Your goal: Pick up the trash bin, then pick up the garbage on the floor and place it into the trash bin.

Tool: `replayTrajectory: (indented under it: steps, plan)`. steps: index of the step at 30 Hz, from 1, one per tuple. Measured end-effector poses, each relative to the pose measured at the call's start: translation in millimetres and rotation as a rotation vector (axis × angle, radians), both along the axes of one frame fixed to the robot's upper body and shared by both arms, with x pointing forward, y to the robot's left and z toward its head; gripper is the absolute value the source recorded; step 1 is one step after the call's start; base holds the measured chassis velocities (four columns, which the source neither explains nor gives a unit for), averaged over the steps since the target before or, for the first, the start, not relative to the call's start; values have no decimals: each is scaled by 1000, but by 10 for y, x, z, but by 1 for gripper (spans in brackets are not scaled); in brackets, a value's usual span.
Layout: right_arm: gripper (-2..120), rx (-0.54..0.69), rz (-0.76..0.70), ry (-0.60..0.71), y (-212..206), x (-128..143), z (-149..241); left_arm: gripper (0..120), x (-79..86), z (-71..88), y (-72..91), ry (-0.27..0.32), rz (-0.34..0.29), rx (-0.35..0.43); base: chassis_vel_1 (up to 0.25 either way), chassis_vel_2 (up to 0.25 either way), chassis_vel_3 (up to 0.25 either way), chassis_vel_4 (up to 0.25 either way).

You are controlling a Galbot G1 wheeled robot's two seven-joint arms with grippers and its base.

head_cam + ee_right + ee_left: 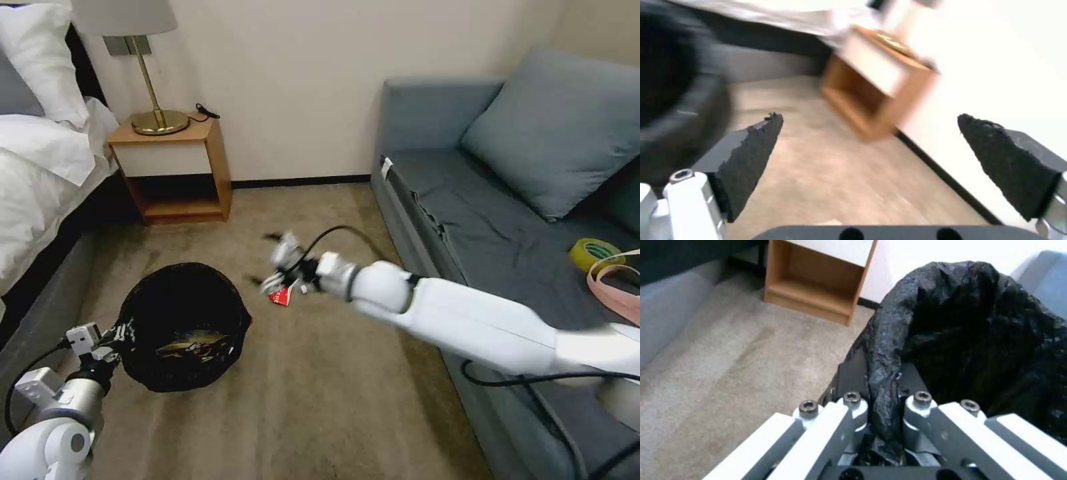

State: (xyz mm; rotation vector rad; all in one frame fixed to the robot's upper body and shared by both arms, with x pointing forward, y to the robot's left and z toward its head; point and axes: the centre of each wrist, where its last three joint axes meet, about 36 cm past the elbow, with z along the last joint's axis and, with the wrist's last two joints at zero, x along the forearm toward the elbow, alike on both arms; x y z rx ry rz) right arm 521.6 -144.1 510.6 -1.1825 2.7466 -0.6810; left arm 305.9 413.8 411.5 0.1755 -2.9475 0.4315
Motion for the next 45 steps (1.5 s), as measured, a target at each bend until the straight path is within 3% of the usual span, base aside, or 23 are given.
replayTrajectory:
  steps: [2,11,13,17,27,45]
  plan:
    - [100,58,-142,45,-147,-171,41,4,-5,13,-1,1,11,4,0,0,0,0]
    - [100,112,-486,80,-953,-751,139,4,-36,16,-60,3,15,18,0,0,0,0]
    - [100,119,-513,83,-1037,-830,146,4,-41,17,-61,3,16,18,0,0,0,0]
    - [100,147,-615,90,-1276,-1251,228,4,-73,20,-36,6,28,26,0,0,0,0]
    - [100,174,-663,160,-1196,-1844,101,4,-129,73,32,5,55,47,0,0,0,0]
    - [100,182,-665,175,-1194,-2054,84,4,-111,186,122,-2,66,52,0,0,0,0]
